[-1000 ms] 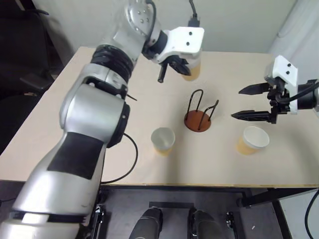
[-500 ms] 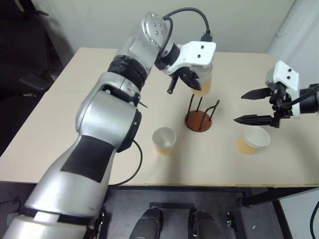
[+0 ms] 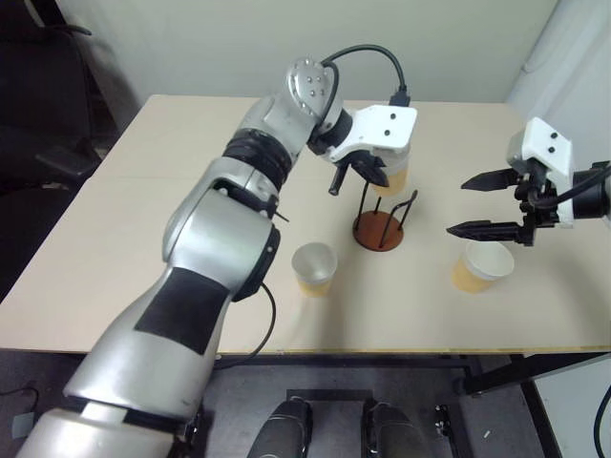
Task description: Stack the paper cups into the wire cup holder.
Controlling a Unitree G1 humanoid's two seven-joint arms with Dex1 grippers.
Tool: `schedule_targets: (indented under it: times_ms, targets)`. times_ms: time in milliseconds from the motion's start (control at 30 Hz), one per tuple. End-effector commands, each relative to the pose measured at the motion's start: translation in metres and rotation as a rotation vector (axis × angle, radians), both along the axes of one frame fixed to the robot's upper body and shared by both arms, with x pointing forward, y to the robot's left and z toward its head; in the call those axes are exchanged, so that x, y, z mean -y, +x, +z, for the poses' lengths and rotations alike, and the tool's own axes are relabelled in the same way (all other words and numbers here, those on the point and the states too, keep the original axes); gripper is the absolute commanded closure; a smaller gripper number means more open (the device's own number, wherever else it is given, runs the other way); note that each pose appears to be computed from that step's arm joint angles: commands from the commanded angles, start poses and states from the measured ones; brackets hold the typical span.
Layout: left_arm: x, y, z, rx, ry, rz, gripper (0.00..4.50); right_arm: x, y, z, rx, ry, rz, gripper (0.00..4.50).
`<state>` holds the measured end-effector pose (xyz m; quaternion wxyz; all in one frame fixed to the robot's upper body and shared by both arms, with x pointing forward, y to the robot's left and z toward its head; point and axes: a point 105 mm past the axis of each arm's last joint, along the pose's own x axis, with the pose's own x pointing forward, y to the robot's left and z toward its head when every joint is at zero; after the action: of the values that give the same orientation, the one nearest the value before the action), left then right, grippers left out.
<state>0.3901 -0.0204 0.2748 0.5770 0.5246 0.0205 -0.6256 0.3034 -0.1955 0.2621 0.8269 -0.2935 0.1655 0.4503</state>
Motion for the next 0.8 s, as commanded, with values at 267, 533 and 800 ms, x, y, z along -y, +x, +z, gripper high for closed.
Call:
schedule_targets:
  times_ms: [267,533,800]
  targets:
    - [0.003,0.003,-0.007,0.05,0.03,0.005,4.4,0.001,-0.005,0.015,0.06,0.012,-0.003,0.0]
    - [0.006,0.001,-0.012,0.034,0.042,-0.01,4.02,0.002,-0.006,0.014,0.054,0.009,-0.002,0.0]
    - [0.009,-0.003,-0.01,0.025,0.05,-0.034,1.46,0.003,-0.007,0.013,0.052,0.006,-0.003,0.0]
